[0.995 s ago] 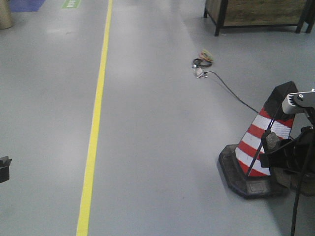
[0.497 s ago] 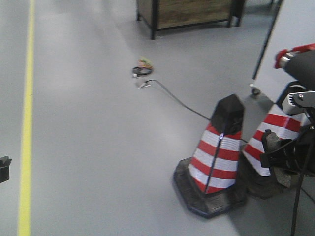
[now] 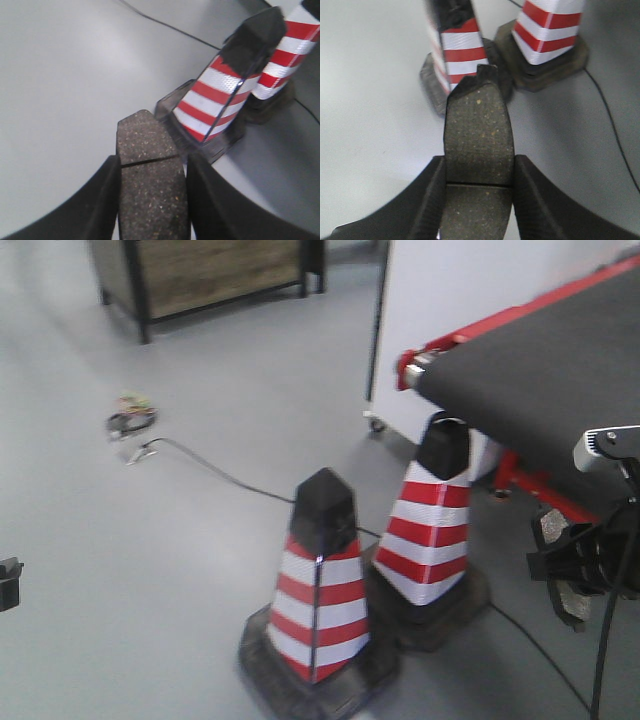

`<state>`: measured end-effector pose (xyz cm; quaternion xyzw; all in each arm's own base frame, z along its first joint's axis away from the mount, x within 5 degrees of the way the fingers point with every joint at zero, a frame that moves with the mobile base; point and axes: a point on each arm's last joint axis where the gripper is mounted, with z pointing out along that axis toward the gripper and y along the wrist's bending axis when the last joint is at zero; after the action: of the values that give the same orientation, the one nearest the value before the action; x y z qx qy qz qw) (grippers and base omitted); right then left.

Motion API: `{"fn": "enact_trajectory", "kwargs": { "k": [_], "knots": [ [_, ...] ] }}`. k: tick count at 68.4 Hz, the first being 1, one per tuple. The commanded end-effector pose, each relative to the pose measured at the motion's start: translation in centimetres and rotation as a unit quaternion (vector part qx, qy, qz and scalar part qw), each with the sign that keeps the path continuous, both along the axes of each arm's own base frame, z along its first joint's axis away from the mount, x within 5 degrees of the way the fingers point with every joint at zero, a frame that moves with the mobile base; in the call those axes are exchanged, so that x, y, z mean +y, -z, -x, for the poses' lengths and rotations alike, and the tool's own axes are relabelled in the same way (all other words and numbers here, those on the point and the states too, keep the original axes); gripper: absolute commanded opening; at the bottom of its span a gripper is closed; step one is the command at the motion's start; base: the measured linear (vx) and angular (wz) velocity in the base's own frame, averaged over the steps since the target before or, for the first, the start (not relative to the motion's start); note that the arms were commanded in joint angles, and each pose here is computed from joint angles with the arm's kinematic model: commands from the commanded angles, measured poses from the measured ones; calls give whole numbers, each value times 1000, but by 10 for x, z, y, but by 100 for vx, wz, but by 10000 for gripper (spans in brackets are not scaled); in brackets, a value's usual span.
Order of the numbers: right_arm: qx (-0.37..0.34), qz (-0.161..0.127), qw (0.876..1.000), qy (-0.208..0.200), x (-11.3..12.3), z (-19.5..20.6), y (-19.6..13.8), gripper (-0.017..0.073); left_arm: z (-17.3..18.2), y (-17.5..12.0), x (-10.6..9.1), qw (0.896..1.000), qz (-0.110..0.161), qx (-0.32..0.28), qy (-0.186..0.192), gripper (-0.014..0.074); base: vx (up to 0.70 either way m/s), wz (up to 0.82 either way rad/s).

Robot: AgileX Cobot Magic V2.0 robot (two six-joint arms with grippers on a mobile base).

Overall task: Move and align brake pads A on conveyor
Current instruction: 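Drive forward past the traffic cones toward the black conveyor, then drive up to the conveyor and hold both pads above the belt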

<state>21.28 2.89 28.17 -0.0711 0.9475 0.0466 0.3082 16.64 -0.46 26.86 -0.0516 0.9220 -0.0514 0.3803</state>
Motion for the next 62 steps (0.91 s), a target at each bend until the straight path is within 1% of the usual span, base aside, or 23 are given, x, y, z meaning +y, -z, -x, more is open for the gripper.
{"fn": "enact_trajectory", "kwargs": {
  "k": [1, 37, 62],
  "knots": [
    [-56, -2, 998, -1, 0, -3, -17, -10, -5, -16, 0, 998, 5, -58, -4, 177, 33, -70],
    [-56, -2, 998, -1, 0, -3, -17, -10, -5, -16, 0, 998, 5, -58, -4, 177, 30, -72],
    [-56, -2, 998, -1, 0, -3, -17, -10, -5, -16, 0, 998, 5, -58, -4, 177, 30, -49]
  ]
}}
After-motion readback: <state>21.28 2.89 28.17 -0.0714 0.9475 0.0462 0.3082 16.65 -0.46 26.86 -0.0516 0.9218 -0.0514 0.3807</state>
